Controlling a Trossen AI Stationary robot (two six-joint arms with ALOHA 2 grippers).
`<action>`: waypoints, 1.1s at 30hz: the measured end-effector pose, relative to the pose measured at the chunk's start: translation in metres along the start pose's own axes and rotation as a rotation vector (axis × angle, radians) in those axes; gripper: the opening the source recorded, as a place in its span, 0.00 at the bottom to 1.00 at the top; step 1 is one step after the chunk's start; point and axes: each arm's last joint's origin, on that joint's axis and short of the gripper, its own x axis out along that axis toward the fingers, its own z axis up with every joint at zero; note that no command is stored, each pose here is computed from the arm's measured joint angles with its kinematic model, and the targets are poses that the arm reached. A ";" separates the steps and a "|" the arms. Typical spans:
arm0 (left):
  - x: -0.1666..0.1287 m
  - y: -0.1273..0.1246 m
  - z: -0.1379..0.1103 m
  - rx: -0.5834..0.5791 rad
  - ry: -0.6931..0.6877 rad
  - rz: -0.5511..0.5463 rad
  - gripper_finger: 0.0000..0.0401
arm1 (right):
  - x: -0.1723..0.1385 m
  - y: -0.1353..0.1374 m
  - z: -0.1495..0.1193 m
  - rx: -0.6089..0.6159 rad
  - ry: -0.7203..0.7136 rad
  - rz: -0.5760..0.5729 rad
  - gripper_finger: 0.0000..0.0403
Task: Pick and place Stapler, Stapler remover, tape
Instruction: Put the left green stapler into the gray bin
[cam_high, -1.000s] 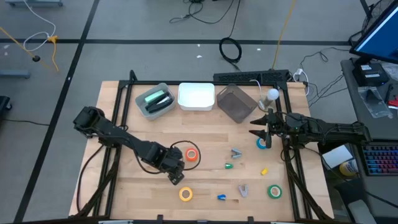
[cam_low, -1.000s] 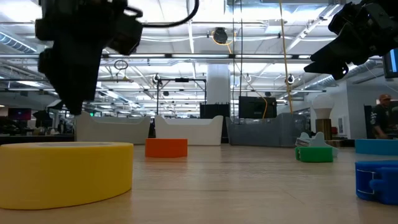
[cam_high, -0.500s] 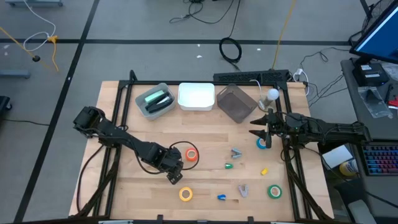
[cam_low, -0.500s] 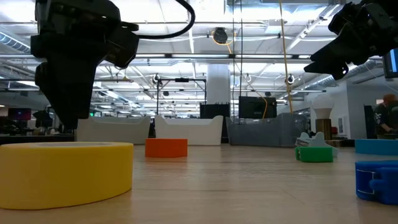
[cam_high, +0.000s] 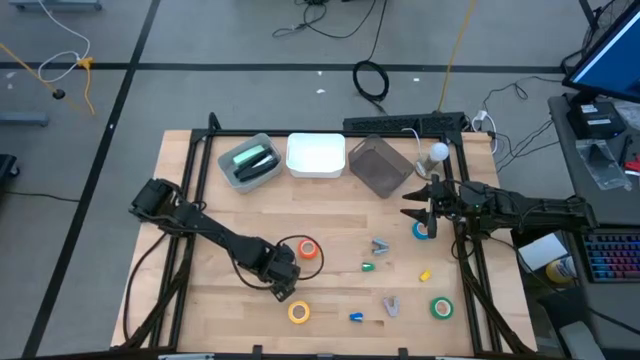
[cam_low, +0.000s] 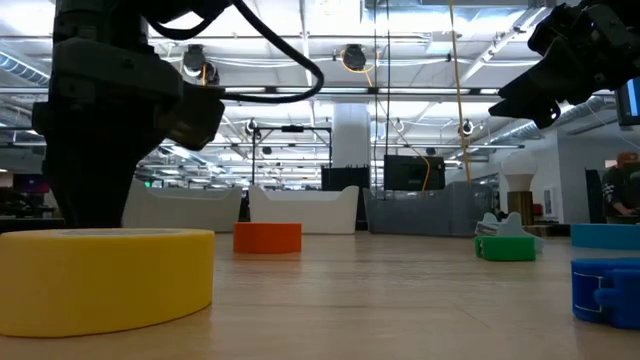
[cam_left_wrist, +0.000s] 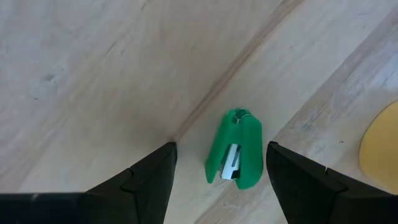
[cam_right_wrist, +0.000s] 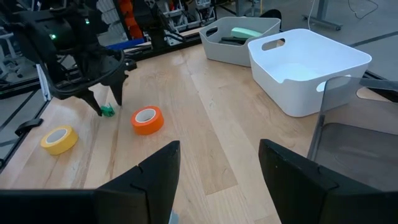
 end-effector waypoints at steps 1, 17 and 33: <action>0.000 0.000 0.000 0.000 0.001 -0.001 0.63 | 0.000 0.000 0.000 0.000 0.001 0.000 0.52; -0.003 -0.002 0.004 0.007 -0.023 0.020 0.37 | 0.000 0.000 0.000 -0.006 0.001 -0.001 0.52; -0.003 0.004 0.013 -0.026 -0.004 0.015 0.23 | 0.000 0.000 0.000 -0.006 0.001 -0.001 0.52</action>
